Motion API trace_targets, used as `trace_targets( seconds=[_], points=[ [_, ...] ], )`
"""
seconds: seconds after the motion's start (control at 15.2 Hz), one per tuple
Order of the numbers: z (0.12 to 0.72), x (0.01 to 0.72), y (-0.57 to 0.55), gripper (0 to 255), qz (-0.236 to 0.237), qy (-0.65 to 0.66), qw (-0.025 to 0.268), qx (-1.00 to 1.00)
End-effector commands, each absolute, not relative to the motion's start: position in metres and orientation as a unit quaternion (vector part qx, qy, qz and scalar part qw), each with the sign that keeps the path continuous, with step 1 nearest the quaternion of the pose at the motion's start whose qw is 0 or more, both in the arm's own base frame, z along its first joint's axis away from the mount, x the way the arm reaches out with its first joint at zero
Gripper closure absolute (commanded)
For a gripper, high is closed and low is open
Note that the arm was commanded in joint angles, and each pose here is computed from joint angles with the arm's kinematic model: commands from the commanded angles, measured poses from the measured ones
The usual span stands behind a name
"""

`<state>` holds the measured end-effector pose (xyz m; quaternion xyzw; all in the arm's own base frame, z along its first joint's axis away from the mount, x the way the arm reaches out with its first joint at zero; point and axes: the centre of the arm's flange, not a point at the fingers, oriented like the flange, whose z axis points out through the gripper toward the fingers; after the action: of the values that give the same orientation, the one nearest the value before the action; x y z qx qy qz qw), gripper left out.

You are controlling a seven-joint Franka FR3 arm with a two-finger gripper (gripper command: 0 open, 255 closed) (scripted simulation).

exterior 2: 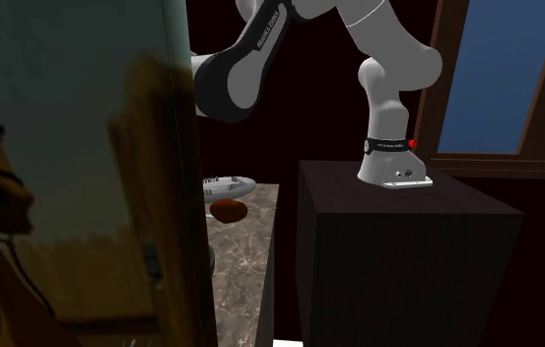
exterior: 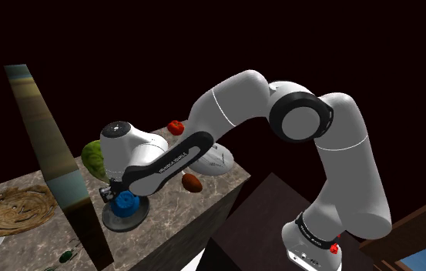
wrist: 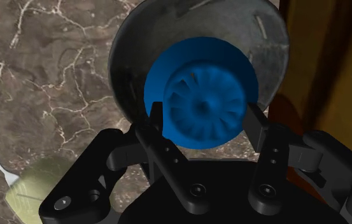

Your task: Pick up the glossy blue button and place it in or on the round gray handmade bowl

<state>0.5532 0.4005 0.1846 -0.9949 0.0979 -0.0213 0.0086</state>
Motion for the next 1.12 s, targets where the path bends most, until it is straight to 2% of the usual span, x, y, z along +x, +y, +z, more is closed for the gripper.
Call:
trace_targets(
  seconds=[0.0, 0.07, 0.13, 0.46, 0.73, 1.06],
  points=[
    [0.185, 0.553, 0.401, 255, -0.021, 0.098, 0.009, -0.995],
    [0.185, 0.553, 0.401, 255, -0.021, 0.098, 0.009, -0.995],
    [0.185, 0.553, 0.401, 0, -0.021, 0.098, 0.009, -0.995],
    [0.185, 0.553, 0.401, 0, -0.021, 0.098, 0.009, -0.995],
    [0.235, 0.551, 0.4, 0, -0.021, 0.098, 0.009, -0.995],
    [0.235, 0.551, 0.4, 0, -0.021, 0.098, 0.009, -0.995]
  ],
)
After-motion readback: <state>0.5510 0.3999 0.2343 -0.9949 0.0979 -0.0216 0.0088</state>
